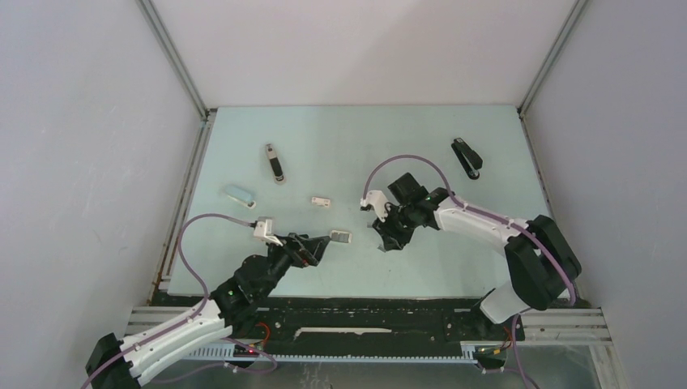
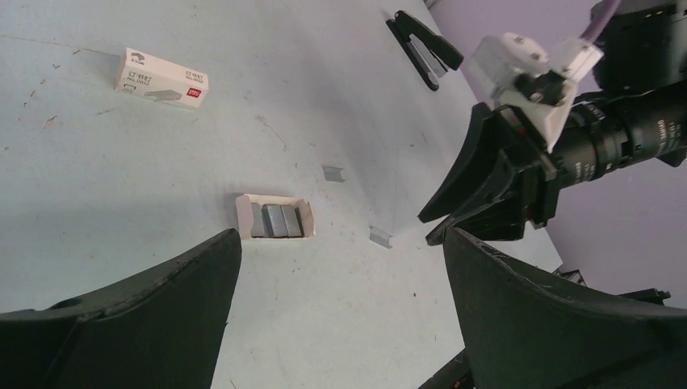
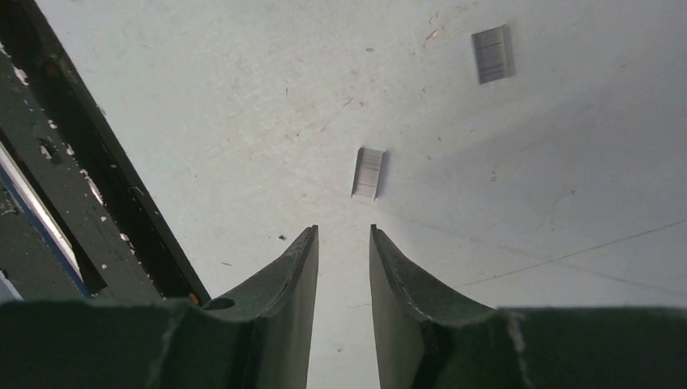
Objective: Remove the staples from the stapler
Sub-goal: Pick up the staple from the center of the board.
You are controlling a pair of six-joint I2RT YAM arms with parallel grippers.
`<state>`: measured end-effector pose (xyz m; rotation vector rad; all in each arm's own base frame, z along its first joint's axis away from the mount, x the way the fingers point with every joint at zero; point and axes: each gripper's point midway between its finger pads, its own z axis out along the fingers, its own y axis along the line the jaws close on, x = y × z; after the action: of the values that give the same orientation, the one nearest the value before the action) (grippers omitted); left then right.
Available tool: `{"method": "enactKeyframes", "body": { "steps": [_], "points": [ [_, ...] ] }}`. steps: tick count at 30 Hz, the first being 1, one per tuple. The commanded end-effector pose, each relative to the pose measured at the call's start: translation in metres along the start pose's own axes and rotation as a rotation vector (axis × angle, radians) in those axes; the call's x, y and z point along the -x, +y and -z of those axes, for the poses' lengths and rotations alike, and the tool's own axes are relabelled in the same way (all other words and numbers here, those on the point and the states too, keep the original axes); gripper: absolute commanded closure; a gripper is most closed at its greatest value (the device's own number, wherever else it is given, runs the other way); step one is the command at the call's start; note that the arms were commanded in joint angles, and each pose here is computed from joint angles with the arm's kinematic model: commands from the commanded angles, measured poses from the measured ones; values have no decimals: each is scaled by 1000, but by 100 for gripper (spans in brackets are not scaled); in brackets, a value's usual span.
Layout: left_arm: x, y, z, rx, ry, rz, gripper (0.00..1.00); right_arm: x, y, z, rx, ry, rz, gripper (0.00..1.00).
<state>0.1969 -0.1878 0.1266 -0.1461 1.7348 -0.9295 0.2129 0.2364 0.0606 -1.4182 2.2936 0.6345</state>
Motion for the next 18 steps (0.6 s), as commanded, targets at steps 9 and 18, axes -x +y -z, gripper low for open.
{"method": "enactKeyframes", "body": {
  "steps": [9, 18],
  "points": [
    [-15, 17, 2, 25, 11, 20, 0, 18, -12, -29, -112, 36, -74, 68],
    [-15, 17, 2, 24, 12, 15, 0, 11, -24, -34, -142, 60, -122, 69]
  ]
}}
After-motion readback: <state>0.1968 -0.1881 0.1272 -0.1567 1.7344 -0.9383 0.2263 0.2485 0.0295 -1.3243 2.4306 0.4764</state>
